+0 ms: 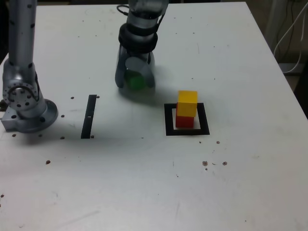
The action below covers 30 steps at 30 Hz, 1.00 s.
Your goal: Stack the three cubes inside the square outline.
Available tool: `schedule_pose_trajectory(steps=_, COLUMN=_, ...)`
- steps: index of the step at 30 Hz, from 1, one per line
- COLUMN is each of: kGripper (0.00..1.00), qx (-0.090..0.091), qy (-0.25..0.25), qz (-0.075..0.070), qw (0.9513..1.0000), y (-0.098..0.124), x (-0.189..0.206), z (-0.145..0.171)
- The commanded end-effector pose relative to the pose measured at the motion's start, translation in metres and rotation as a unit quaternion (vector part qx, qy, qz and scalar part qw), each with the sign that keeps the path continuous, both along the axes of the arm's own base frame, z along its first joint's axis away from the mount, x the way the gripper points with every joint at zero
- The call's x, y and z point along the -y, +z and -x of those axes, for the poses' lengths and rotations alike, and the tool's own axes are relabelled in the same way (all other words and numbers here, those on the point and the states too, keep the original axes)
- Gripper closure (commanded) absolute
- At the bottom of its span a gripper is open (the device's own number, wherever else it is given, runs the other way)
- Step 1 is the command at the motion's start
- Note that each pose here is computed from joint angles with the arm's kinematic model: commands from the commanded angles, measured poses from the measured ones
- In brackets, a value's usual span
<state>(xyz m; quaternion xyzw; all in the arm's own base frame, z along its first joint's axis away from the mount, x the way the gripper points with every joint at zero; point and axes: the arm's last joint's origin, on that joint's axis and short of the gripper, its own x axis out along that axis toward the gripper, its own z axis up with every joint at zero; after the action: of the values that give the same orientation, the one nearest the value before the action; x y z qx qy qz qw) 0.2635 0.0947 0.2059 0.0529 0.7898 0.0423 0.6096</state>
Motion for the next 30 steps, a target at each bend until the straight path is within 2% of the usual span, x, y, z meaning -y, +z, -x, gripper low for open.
schedule_pose_trajectory(steps=1, kGripper=0.69, qx=0.011, qy=-0.003, qz=-0.001, qw=0.9999, y=0.016, x=0.002, z=0.001)
schedule_pose_trajectory(steps=9, kGripper=0.69, qx=0.027, qy=-0.029, qz=0.002, qw=0.9992, y=0.082, x=0.020, z=-0.001)
schedule_pose_trajectory(steps=18, kGripper=0.69, qx=0.037, qy=-0.071, qz=0.002, qw=0.9968, y=0.130, x=0.060, z=-0.018)
schedule_pose_trajectory(steps=23, kGripper=0.69, qx=0.043, qy=-0.102, qz=-0.001, qw=0.9938, y=0.140, x=0.096, z=-0.036)
schedule_pose_trajectory(steps=30, kGripper=0.69, qx=0.041, qy=-0.133, qz=0.006, qw=0.9902, y=0.132, x=0.142, z=-0.063)
